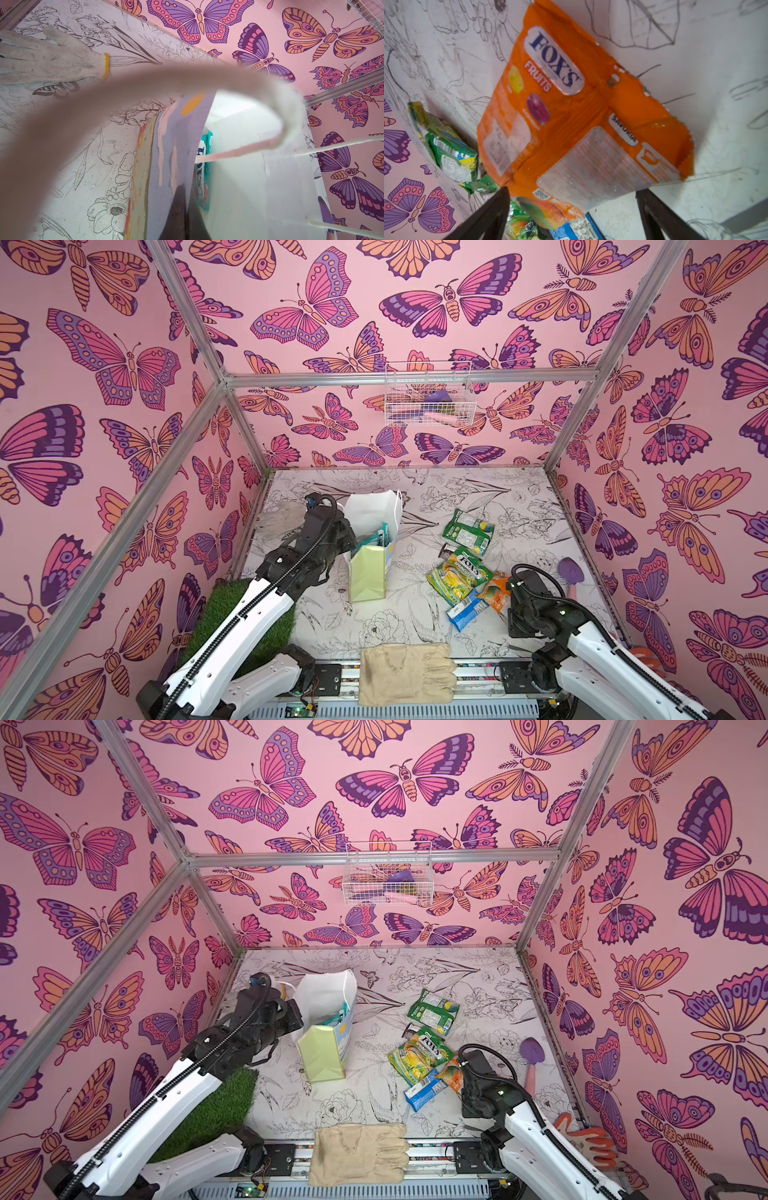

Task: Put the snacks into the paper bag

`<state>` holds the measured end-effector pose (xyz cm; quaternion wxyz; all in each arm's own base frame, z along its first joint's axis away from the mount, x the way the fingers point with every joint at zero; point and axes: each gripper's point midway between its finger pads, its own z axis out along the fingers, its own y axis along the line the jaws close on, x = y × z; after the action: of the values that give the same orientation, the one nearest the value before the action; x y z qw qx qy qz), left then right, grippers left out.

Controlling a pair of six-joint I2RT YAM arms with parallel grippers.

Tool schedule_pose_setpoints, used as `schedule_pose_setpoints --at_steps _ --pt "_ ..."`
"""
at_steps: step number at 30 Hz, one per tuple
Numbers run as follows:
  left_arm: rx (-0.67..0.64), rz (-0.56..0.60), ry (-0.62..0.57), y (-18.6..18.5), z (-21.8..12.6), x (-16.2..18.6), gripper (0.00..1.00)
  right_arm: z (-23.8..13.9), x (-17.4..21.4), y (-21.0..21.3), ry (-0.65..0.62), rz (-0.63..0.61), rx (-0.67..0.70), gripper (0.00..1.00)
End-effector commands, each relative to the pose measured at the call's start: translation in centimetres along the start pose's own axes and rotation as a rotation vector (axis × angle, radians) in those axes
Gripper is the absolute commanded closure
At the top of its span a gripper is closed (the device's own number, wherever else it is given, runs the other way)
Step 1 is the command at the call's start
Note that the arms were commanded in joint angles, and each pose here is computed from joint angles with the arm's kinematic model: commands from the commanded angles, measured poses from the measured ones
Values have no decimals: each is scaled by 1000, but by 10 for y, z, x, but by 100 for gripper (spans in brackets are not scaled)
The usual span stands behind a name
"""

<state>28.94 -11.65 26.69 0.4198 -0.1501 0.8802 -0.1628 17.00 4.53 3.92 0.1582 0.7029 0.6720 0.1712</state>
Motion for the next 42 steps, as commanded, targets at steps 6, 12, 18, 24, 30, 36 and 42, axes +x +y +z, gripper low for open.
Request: schedule_pose_setpoints --at_steps 6,12,18,24,30,36,42 --pt "7 -10 -28 0 -2 -6 100 8 -9 -5 -41 48 3 21" --pt "7 -7 -31 0 -3 -6 100 10 -12 -7 -59 51 4 47" --pt "8 -7 -33 0 -4 -7 100 7 -15 -6 -70 52 -6 72" --pt "9 -7 -35 0 -5 -7 100 0 -20 -2 -92 43 -32 100" --pt "11 -7 -35 0 -5 -8 100 -7 -23 2 -104 30 -45 100" --pt "12 -7 -38 0 -6 -8 100 -26 -25 27 -138 -120 -105 100" --pt "12 -6 -34 0 -5 -7 100 -37 1 53 -55 -382 -113 49"
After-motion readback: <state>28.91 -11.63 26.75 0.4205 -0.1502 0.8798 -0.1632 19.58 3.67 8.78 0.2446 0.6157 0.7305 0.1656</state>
